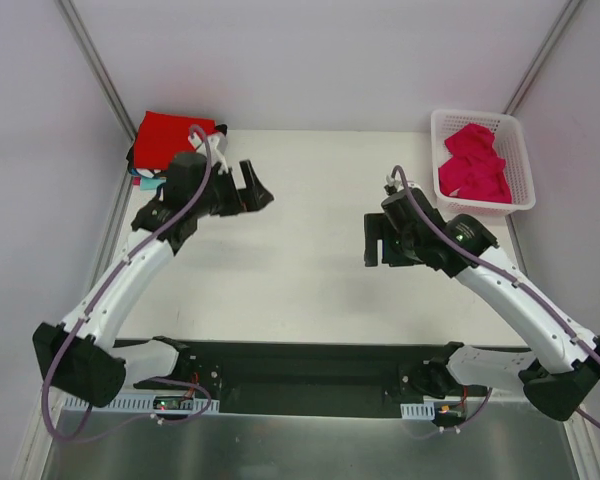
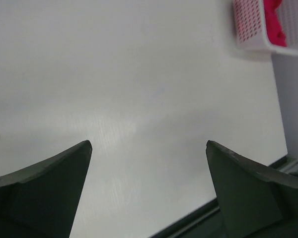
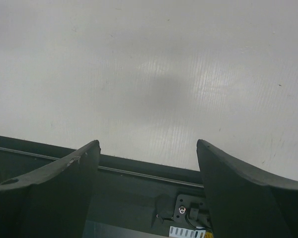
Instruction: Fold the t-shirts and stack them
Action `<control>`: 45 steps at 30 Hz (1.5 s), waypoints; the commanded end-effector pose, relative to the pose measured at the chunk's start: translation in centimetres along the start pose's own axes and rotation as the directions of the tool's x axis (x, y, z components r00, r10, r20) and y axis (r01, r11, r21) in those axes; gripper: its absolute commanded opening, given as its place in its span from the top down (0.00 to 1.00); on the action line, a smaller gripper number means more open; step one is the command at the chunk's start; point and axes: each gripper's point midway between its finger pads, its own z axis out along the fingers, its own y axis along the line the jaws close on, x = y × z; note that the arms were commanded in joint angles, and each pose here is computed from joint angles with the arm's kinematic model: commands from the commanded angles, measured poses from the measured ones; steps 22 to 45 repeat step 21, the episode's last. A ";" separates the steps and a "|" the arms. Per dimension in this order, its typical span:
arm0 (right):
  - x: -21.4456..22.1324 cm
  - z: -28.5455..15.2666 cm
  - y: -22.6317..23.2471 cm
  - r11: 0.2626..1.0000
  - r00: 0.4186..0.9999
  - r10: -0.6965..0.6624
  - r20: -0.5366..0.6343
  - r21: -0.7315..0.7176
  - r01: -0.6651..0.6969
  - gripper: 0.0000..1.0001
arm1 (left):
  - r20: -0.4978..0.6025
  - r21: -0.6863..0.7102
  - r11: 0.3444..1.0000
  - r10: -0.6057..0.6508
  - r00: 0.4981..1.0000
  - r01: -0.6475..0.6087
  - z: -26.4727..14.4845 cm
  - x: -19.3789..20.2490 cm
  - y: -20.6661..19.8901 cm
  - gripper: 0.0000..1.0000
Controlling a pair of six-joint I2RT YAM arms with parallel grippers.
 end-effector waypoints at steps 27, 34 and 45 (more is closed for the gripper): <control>2.5 4.3 0.1 0.998 0.998 0.067 -0.002 0.006 -0.067 0.16 | -0.174 -0.189 0.981 -0.085 0.981 0.051 -9.5 16.6 6.2 0.01; 2.5 4.3 0.1 0.998 0.998 0.067 -0.002 0.006 -0.067 0.16 | -0.174 -0.189 0.981 -0.085 0.981 0.051 -9.5 16.6 6.2 0.01; 2.5 4.3 0.1 0.998 0.998 0.067 -0.002 0.006 -0.067 0.16 | -0.174 -0.189 0.981 -0.085 0.981 0.051 -9.5 16.6 6.2 0.01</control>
